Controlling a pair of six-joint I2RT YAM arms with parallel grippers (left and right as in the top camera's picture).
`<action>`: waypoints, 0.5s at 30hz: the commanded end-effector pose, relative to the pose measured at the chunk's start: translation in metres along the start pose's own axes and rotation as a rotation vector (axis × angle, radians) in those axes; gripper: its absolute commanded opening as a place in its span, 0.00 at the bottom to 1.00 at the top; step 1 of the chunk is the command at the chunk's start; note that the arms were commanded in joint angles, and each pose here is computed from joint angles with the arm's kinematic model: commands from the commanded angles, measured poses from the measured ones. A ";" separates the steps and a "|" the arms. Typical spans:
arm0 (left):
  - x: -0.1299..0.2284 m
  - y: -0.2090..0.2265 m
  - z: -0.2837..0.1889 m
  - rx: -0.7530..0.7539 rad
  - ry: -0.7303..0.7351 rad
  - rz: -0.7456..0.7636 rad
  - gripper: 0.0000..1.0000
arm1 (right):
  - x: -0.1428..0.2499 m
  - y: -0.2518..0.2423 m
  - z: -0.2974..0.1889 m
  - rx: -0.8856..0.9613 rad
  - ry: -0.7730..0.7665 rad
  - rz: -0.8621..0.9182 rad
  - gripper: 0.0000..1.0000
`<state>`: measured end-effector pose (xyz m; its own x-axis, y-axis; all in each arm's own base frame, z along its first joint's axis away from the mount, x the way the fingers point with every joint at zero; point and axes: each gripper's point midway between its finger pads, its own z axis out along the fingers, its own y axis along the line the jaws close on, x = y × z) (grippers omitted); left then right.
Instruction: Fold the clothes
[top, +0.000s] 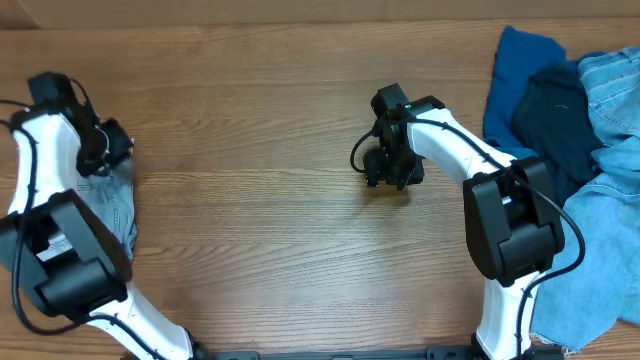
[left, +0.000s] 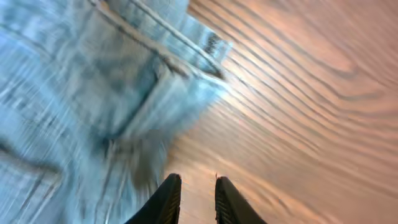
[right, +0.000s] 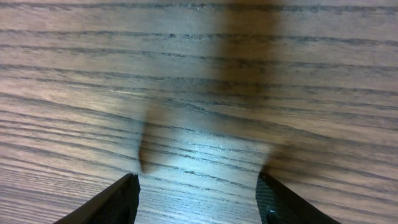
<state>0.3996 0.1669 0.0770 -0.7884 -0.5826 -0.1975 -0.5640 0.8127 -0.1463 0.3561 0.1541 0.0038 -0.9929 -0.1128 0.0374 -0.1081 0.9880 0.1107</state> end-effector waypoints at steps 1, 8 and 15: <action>-0.018 -0.035 -0.090 0.087 -0.151 0.055 0.24 | 0.003 -0.003 0.007 0.011 0.019 0.003 0.64; 0.031 -0.141 -0.160 0.209 -0.269 0.365 0.47 | -0.001 0.002 0.007 -0.019 0.005 0.002 1.00; 0.087 -0.217 -0.148 0.242 -0.226 0.675 1.00 | -0.027 0.010 0.001 -0.071 -0.094 0.001 1.00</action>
<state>0.4164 -0.0391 0.2377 -0.8614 -0.0652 -0.5038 0.0254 0.9850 -0.1709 0.3783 0.1656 0.0065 -0.9925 -0.1076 -0.0577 -0.1150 0.9824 0.1471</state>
